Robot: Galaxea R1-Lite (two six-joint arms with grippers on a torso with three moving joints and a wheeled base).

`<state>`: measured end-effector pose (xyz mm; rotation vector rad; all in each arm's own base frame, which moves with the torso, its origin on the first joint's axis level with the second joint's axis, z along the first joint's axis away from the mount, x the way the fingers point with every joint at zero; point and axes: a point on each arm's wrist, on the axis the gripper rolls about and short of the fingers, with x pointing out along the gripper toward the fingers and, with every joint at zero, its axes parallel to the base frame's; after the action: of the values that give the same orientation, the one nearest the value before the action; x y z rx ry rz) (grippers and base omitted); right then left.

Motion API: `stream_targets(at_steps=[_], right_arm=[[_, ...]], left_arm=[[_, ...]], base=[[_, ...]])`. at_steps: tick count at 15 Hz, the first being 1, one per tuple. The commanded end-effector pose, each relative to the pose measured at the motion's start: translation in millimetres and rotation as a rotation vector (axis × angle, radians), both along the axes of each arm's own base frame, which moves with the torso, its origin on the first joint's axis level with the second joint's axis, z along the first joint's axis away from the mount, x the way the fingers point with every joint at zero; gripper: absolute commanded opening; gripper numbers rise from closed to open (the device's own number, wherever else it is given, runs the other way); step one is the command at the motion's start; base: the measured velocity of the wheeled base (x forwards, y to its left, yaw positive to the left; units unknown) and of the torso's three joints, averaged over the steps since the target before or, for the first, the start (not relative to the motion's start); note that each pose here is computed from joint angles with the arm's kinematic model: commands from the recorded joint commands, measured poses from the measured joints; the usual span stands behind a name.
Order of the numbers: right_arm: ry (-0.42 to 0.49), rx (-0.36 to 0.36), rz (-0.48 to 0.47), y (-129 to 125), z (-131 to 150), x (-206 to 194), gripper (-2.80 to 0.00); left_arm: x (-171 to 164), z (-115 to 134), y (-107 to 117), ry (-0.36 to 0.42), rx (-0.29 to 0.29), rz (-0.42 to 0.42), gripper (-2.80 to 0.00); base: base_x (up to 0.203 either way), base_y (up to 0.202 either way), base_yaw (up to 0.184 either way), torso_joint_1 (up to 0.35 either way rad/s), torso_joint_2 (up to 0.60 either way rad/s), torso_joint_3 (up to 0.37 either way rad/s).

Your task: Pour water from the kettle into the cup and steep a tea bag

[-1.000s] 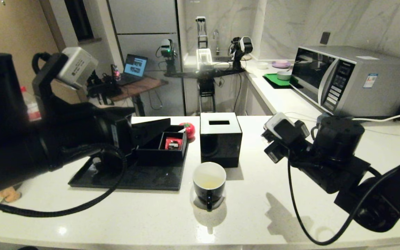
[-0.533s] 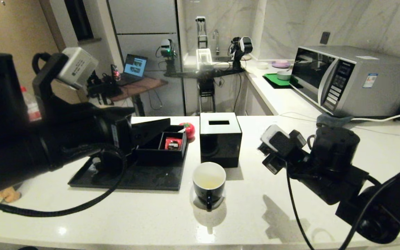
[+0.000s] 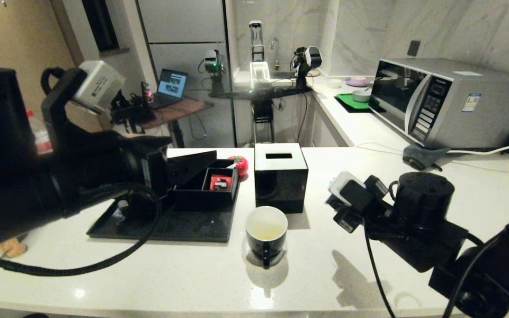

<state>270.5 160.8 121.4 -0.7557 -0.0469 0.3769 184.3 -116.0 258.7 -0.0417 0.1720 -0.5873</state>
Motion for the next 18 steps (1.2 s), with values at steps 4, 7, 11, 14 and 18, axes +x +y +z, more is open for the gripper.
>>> stream_targets(at_steps=[4, 7, 11, 14, 18], right_arm=[[0.029, -0.043, 0.008, -1, -11, -6, -2.80], [0.016, -0.020, -0.045, -14, -7, 4, -2.80], [-0.083, 0.021, -0.183, -51, 14, 34, -2.80], [-0.131, -0.019, -0.218, -61, 20, 41, -2.80], [-0.209, 0.004, -0.224, -59, 31, 51, -2.80]], left_arm=[[0, 0, 0, -0.001, -0.002, 0.000, 0.00], [0, 0, 0, -0.002, -0.002, 0.001, 0.00], [0, 1, 0, -0.004, -0.004, -0.001, 0.00], [1, 2, 0, -0.006, -0.005, 0.000, 0.00], [0, 1, 0, -0.005, -0.004, 0.002, 0.00]], base=[[0.000, 0.000, 0.000, 0.000, 0.00, 0.000], [0.000, 0.000, 0.000, 0.000, 0.00, 0.000], [0.000, 0.000, 0.000, 0.000, 0.00, 0.000], [0.000, 0.000, 0.000, 0.000, 0.00, 0.000], [0.000, 0.000, 0.000, 0.000, 0.00, 0.000]])
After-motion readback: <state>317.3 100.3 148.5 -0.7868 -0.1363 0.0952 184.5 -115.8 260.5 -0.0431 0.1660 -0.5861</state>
